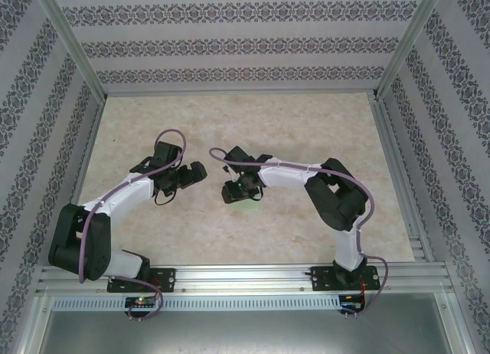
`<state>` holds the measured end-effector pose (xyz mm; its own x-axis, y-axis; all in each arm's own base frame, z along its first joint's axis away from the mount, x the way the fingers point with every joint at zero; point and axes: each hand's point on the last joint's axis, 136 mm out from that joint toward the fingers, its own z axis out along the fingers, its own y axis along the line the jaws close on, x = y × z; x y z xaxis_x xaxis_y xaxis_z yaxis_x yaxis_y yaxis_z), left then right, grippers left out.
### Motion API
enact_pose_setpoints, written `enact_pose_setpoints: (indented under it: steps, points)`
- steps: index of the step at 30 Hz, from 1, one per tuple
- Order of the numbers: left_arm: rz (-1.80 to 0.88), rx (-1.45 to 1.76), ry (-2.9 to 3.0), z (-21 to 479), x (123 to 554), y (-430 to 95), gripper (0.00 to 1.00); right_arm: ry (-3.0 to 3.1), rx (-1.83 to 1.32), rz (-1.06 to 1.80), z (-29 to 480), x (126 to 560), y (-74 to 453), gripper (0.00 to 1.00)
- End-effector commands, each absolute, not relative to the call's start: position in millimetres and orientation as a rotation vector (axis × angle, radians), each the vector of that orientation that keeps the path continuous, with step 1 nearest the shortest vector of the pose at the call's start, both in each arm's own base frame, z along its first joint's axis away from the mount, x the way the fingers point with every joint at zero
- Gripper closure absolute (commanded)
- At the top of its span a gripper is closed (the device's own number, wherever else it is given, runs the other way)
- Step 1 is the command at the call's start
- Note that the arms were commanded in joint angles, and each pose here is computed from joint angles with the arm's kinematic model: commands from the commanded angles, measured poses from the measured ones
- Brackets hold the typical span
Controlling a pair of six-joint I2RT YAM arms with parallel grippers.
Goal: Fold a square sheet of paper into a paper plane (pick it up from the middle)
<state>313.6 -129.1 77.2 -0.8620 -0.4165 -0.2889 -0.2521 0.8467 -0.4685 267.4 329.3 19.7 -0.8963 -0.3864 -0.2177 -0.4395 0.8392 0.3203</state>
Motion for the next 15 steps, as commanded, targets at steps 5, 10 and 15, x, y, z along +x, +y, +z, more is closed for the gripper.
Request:
enact_pose_setpoints:
  steps: [5,10,15]
  points:
    - [-0.753,-0.361,2.583,95.7,329.0,-158.0,0.01,2.819,-0.600,0.584,54.3,262.8,301.1,0.51]
    - [-0.859,-0.200,2.573,106.7,327.1,-197.1,0.01,2.716,-0.287,0.735,90.1,271.1,285.1,0.40]
    - [-0.981,-0.030,2.557,117.7,324.3,-245.6,0.09,2.646,0.016,0.773,104.4,272.8,243.3,0.30]
